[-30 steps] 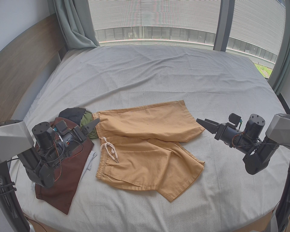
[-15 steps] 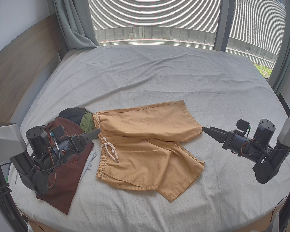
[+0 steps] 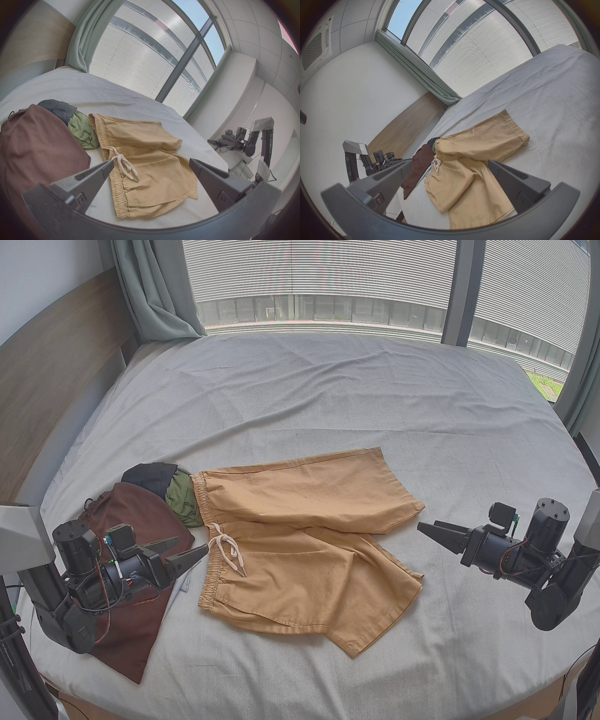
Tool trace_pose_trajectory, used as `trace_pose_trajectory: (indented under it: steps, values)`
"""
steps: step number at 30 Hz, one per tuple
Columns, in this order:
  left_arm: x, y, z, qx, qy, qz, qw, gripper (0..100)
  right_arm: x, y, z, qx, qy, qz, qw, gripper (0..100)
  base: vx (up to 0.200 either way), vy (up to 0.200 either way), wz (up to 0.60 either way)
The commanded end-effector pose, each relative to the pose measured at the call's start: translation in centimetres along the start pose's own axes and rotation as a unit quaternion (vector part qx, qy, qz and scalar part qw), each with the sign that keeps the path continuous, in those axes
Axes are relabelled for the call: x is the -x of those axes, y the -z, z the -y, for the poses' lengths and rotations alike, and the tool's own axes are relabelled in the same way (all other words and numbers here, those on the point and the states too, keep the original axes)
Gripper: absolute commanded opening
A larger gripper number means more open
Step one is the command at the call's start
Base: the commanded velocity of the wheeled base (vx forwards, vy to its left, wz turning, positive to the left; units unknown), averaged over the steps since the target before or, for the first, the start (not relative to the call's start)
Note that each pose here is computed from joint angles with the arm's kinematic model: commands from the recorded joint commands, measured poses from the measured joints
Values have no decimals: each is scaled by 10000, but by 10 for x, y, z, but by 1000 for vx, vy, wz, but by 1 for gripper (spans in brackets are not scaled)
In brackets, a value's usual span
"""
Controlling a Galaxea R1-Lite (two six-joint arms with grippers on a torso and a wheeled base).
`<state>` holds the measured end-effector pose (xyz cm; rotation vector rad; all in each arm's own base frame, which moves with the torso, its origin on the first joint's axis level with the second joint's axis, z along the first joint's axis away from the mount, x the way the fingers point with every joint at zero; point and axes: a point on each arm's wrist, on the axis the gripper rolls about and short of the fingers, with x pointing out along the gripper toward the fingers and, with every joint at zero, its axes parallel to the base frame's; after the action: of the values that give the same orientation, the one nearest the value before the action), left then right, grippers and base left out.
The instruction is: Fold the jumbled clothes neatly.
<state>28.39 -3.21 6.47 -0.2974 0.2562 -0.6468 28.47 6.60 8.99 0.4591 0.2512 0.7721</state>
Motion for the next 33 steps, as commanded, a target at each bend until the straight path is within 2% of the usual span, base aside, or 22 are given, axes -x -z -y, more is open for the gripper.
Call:
trace_pose_trajectory:
  steps: [1,5,11,29,33]
  values:
    - [4,9,1,-77,54,-191,9998,100,2,4,3,-44,48,-63,10000,100,0,0,0]
    - [2,21,-4,-237,69,-402,9989,100,2,11,7,-134,71,-210,9997,100,0,0,0]
    - [-1,31,-9,-199,24,-562,9982,100,-2,24,18,-298,177,-404,9986,100,0,0,0]
    - [-2,36,-10,-268,22,-650,9975,100,-11,56,43,-683,453,-827,9932,100,0,0,0]
    - [-1,37,-10,-259,19,-662,9975,100,-10,65,55,-823,621,-928,9903,100,0,0,0]
